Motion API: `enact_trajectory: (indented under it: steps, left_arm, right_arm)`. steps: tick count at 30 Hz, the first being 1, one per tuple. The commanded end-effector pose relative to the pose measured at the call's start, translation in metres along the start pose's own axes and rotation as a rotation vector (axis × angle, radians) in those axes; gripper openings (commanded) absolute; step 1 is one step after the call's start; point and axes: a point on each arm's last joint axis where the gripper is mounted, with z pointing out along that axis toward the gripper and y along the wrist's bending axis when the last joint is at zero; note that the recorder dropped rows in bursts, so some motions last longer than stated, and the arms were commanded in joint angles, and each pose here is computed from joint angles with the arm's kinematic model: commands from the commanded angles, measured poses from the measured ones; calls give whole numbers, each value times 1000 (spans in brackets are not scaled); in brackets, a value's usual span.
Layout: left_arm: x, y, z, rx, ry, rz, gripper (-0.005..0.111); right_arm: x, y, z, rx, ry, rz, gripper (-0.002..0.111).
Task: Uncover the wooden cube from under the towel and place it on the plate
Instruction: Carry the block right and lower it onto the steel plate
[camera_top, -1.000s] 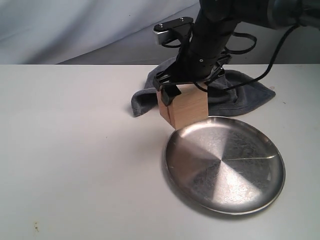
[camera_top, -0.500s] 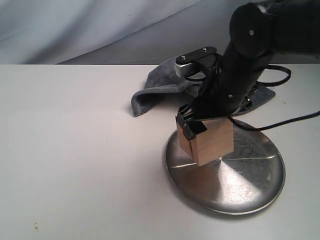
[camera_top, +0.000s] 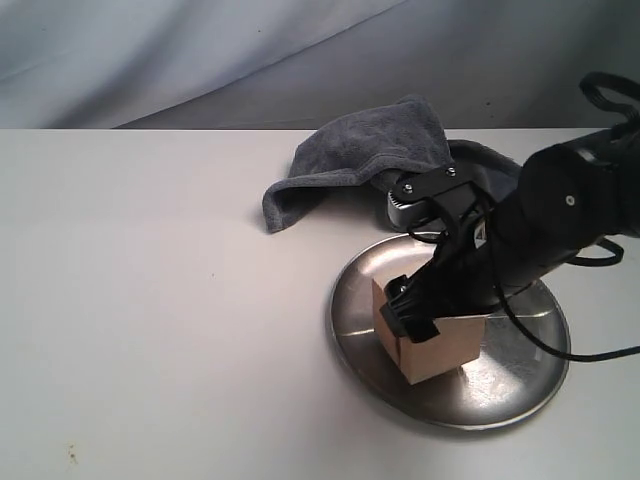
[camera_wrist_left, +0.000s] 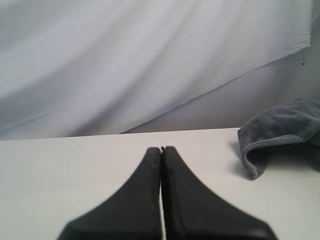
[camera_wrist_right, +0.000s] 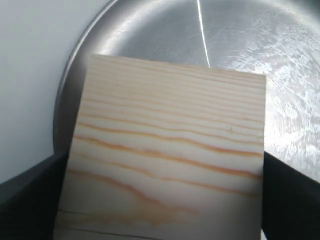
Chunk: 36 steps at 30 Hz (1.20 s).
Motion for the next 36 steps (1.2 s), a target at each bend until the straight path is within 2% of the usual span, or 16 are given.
enact_trajectory:
  steps: [1,16,27,36]
  left_arm:
    - [0,0,0,-3,-11,-5,0]
    - [0,0,0,-3,-11,-5,0]
    - [0,0,0,-3,-11,-5,0]
    - [0,0,0,-3,-11,-5,0]
  right_arm:
    - [-4,-1,-3,4,-106,21,55]
    - [17,-4,15,26,-238,28,55]
    - [16,-4,14,25,-241,48,55]
    - [17,-20,14,48,-243,105,55]
